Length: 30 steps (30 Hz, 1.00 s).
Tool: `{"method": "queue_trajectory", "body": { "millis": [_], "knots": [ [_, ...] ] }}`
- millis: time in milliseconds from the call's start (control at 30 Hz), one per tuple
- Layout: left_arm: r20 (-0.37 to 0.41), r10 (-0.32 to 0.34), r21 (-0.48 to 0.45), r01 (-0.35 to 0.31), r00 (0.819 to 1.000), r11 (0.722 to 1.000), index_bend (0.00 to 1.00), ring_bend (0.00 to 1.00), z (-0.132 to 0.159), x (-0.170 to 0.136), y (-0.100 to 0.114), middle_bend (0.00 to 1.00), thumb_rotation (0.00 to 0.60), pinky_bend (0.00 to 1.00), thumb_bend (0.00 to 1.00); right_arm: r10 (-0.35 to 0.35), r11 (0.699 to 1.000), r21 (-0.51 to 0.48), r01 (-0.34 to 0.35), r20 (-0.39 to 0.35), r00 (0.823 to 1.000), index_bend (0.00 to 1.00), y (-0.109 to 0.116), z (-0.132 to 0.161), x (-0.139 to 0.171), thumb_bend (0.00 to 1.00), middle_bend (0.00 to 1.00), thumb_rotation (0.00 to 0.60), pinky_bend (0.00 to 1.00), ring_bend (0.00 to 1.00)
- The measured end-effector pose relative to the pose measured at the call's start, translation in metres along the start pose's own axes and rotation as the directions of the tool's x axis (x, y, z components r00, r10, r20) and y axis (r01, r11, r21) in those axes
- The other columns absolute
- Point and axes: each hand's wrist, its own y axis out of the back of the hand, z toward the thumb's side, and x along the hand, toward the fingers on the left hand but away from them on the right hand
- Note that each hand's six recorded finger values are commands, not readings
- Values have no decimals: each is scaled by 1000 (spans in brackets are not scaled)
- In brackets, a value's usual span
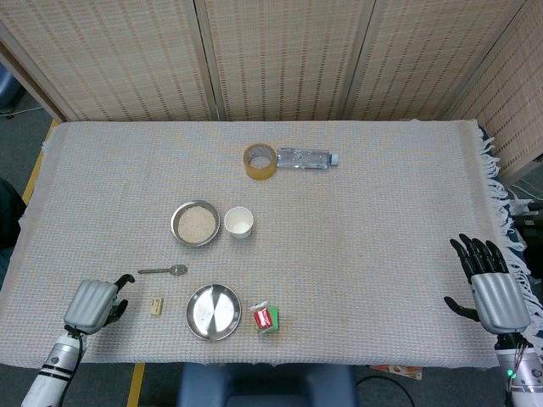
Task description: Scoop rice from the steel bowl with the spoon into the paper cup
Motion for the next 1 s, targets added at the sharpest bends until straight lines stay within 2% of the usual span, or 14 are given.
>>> {"method": "queue_trajectory", "body": {
  "millis": [333,533,733,1000],
  "knots": [
    [-3,-9,-30,9,1000,1000,323,977,16,36,-17,1000,600,969,391,9,1000,-7,-9,-2,1000,0,0,0,1,66,0,600,0,0],
    [-29,-18,-33,17,999,999,315,977,15,48,-28,1000,600,972,361,17,1000,-11,-16,12,1000,0,-1,-3,0,66,0,600,0,0],
    [-12,-10,-42,10,1000,999,315,983,23,57,-33,1000,600,975,364,38,999,-6,-37,12,999,0,-6,-1,-2,66,0,599,0,0],
    [-9,-4,-26,4,1000,1000,383,993,31,70,-42,1000,600,983,361,46,999,-3,-46,13,999,0,-8,0,-3,66,0,599,0,0]
  ]
}}
